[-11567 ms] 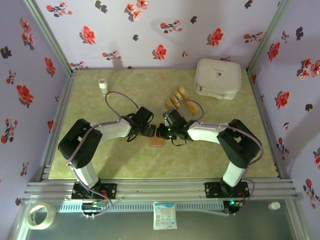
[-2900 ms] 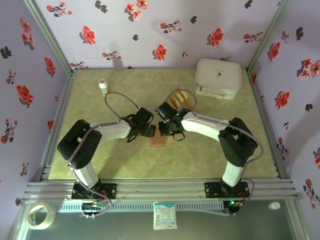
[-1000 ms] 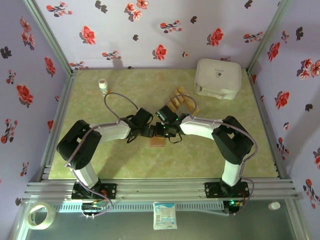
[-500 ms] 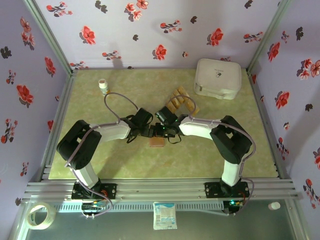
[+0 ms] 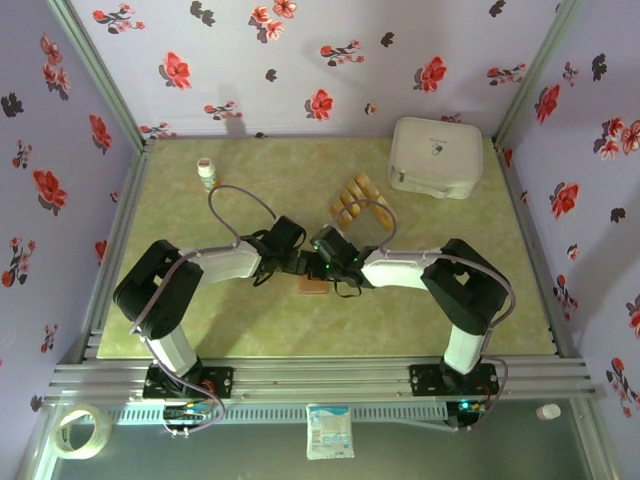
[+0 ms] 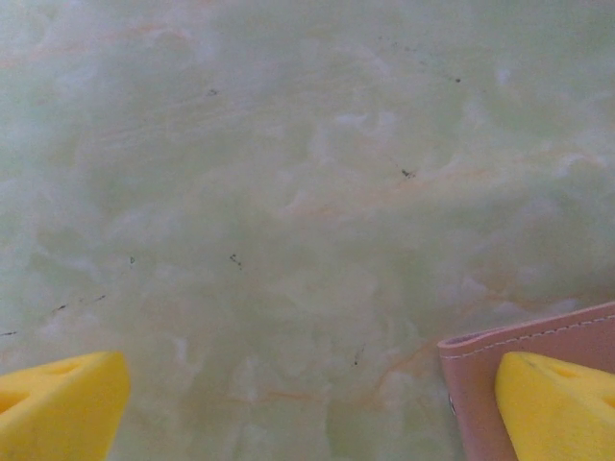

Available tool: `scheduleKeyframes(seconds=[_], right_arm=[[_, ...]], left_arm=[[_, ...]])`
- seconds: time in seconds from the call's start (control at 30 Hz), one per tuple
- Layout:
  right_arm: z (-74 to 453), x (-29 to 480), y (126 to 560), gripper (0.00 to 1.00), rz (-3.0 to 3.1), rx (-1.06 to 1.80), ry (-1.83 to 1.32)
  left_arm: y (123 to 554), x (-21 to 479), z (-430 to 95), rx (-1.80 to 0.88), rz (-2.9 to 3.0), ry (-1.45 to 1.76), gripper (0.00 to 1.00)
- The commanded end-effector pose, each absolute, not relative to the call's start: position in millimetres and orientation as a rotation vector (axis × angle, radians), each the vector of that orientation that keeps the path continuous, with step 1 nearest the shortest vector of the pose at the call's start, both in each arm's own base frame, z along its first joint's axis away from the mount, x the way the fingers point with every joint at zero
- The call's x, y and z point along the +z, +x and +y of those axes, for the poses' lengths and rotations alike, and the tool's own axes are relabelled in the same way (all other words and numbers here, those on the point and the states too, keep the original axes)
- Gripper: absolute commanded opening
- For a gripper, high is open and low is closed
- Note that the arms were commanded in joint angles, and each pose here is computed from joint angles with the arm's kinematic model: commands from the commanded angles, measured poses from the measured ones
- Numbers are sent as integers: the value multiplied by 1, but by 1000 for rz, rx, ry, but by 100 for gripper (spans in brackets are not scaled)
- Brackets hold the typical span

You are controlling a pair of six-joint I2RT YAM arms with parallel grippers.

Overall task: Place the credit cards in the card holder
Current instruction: Close the button on the card holder.

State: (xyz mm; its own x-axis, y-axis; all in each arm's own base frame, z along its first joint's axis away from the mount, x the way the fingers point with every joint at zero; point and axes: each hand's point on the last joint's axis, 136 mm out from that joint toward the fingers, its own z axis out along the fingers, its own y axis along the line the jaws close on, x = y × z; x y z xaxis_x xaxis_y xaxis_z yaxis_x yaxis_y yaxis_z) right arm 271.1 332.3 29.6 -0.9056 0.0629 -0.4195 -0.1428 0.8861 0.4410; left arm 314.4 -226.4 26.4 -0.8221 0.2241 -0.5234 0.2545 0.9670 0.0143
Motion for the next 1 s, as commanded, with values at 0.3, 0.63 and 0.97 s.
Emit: scheduleKeyframes(seconds=[0.3,0.63,0.97], right_arm=[[288,-41,198,0,2647,415,-252],[292,-33,203,9,2601,329,-311],[320,58,236,60,2479,426,-373]], left_arm=[[287,-5,-207,46,2697,399,98],[288,-5,-208,42,2707,376,98],[314,29,-200,1,2670,277,99]])
